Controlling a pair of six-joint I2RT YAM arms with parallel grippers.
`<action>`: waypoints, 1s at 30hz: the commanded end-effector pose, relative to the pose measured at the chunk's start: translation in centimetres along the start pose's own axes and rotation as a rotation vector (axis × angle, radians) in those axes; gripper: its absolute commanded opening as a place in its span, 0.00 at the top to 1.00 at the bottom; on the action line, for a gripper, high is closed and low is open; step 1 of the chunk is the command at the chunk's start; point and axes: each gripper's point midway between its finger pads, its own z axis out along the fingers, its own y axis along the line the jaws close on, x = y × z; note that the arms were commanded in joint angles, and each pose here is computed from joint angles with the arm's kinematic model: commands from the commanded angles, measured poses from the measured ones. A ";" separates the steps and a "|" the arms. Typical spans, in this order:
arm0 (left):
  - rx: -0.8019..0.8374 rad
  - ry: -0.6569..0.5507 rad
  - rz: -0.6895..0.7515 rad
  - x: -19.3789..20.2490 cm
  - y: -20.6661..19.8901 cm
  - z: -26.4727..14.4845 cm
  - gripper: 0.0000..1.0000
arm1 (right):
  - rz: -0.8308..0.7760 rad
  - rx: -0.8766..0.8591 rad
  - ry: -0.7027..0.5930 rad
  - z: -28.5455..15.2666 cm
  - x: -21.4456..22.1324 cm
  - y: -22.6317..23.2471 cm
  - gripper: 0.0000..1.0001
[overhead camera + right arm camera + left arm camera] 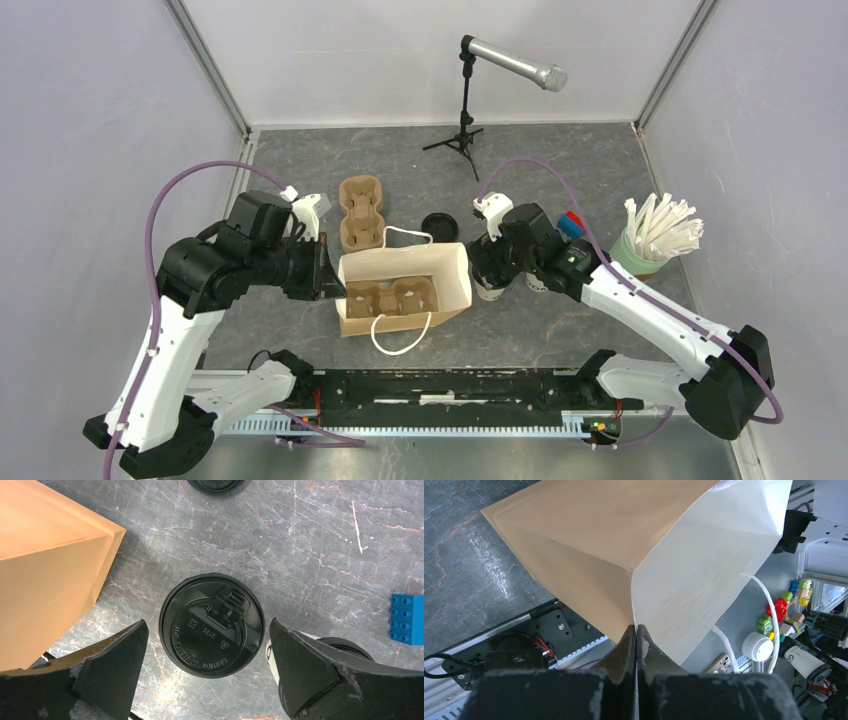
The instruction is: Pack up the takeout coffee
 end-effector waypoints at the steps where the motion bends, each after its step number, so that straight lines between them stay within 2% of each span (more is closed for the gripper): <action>1: 0.047 -0.038 0.027 -0.8 -1.1 -0.9 0.98 | 0.006 -0.018 -0.015 0.1 0.0 0.2 0.02; 17: 0.043 -0.038 0.033 -1.0 -1.1 -1.0 0.98 | -0.015 0.000 0.016 1.2 2.0 -0.2 0.02; 20: 0.040 -0.036 0.032 -1.0 -1.1 -0.9 0.98 | -0.015 -0.002 0.008 1.2 1.8 -0.1 0.07; 23: 0.039 -0.035 0.029 -1.0 -1.0 -0.9 0.98 | -0.012 -0.009 0.005 1.1 1.5 0.0 0.02; 30: 0.037 -0.035 0.026 -0.9 -1.0 -0.8 0.98 | -0.006 -0.003 -0.016 0.8 0.4 -0.1 0.04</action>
